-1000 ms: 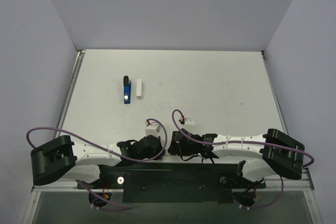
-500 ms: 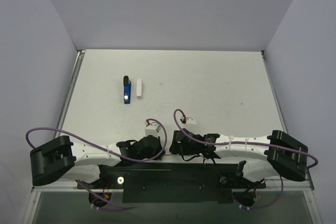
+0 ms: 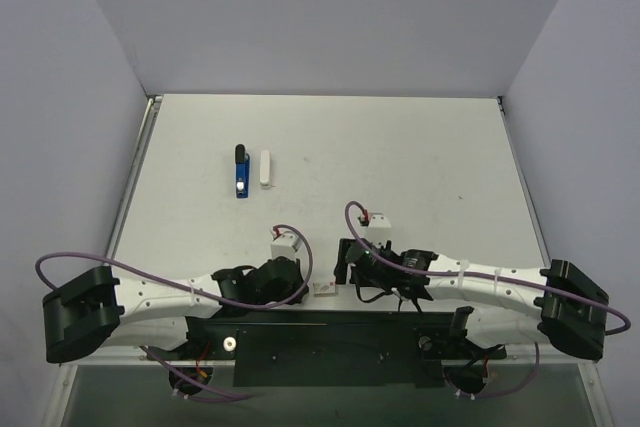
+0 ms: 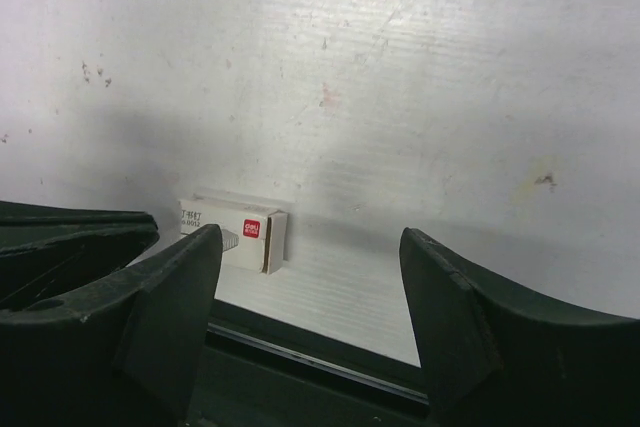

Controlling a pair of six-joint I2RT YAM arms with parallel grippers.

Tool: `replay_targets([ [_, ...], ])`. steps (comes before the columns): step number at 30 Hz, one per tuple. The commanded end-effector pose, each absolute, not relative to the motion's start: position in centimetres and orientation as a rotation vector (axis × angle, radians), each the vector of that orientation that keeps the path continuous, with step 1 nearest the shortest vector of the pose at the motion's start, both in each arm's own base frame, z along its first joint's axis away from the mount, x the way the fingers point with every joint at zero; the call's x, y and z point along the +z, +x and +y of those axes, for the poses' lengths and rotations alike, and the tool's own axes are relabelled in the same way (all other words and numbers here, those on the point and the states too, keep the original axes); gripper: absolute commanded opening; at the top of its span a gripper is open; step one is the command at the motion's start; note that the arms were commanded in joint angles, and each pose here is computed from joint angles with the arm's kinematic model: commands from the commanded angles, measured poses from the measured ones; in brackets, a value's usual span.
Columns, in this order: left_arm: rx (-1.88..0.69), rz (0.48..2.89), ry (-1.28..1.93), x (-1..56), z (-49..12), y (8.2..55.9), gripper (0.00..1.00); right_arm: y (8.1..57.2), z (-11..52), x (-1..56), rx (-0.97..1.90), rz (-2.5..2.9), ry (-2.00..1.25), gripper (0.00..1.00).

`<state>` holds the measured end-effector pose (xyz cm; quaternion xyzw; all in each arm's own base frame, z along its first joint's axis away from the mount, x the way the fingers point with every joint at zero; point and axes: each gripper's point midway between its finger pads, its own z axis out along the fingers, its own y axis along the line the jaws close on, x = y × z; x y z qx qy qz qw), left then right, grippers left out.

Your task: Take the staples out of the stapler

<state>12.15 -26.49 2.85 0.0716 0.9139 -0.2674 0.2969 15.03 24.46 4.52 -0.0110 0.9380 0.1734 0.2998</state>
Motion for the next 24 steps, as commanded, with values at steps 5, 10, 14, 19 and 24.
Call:
replay_targets([
  [5, -0.682, 2.319, 0.17, 7.2, -26.1, 13.9, 0.27, 17.9, 21.6, 8.7, 0.356, 2.363, -0.027, 0.75],
  [10, -0.658, 2.264, 0.17, 9.3, -25.7, 14.7, 0.49, 18.8, 20.0, 10.6, 0.323, 2.312, -0.018, 0.87],
  [14, -0.627, 2.209, 0.162, 11.5, -25.2, 15.6, 0.62, 19.5, 19.0, 12.3, 0.304, 2.264, -0.008, 0.96],
  [19, -0.597, 2.138, 0.139, 14.3, -24.3, 16.5, 0.8, 20.3, 18.0, 14.3, 0.284, 2.209, 0.005, 0.98],
  [24, -0.579, 2.074, 0.124, 16.7, -23.4, 17.2, 0.85, 20.7, 17.7, 16.5, 0.277, 2.172, 0.004, 0.99],
])
